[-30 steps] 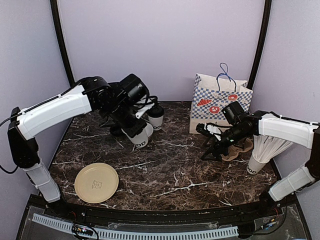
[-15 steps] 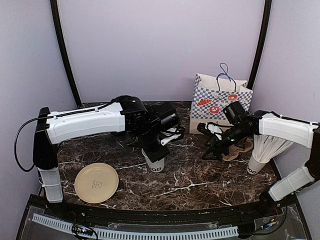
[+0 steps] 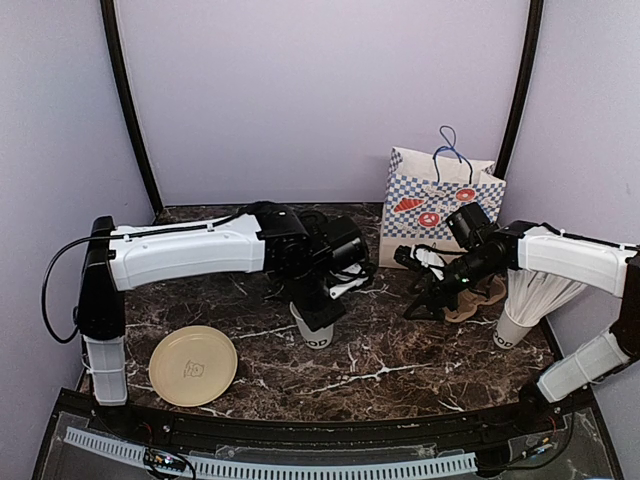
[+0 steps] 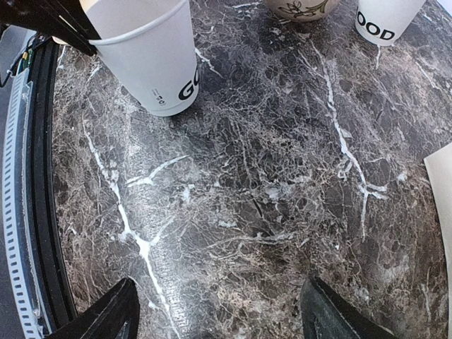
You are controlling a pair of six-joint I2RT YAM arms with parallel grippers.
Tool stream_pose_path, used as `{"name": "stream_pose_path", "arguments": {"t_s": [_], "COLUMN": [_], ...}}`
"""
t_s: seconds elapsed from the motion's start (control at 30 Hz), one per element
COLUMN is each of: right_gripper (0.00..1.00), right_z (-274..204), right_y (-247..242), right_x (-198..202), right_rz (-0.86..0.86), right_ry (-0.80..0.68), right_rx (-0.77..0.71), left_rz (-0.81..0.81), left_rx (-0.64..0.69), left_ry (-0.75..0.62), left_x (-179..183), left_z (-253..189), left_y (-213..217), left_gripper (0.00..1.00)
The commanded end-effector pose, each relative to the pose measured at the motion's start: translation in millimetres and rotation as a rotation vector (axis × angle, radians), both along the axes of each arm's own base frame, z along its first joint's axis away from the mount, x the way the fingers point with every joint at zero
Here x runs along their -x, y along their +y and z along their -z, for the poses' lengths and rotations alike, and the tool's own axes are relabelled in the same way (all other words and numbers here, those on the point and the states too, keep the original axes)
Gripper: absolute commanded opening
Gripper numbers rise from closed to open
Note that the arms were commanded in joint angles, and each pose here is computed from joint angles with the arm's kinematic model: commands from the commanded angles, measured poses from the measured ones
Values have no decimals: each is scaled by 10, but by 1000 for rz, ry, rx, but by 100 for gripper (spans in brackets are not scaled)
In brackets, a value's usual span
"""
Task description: Pack the takeout coffee
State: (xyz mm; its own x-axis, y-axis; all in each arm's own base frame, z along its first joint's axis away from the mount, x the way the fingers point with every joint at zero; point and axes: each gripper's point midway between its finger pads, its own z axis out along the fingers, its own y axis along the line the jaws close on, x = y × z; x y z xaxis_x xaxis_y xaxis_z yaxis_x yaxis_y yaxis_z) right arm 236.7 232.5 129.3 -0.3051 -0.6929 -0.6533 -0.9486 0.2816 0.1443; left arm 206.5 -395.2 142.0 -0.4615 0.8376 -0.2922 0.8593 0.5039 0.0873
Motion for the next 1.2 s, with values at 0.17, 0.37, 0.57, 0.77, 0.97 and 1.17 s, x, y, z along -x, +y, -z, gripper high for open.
{"name": "stream_pose_path", "arguments": {"t_s": [0.17, 0.37, 0.57, 0.77, 0.97, 1.17], "right_gripper": [79, 79, 79, 79, 79, 79], "right_z": [-39, -56, -51, -52, -41, -43], "right_y": [3, 14, 17, 12, 18, 3], "right_x": [-24, -15, -3, -3, -4, -5], "right_rz": [11, 6, 3, 6, 3, 9], "right_ry": [-1, 3, 8, 6, 11, 3], "right_rx": [-11, -20, -21, -20, -19, -16], "left_rz": [4, 10, -24, -307, -400, -418], "left_rx": [-56, -19, 152, 57, -53, -71], "left_ry": [1, -41, -174, -228, -219, -112], "left_x": [34, 17, -163, -878, -1357, -1661], "left_z": [146, -164, -945, -870, -518, -108], "left_y": [56, 54, 158, 1091, 1825, 2076], "left_gripper": [19, 42, 56, 56, 58, 58]}}
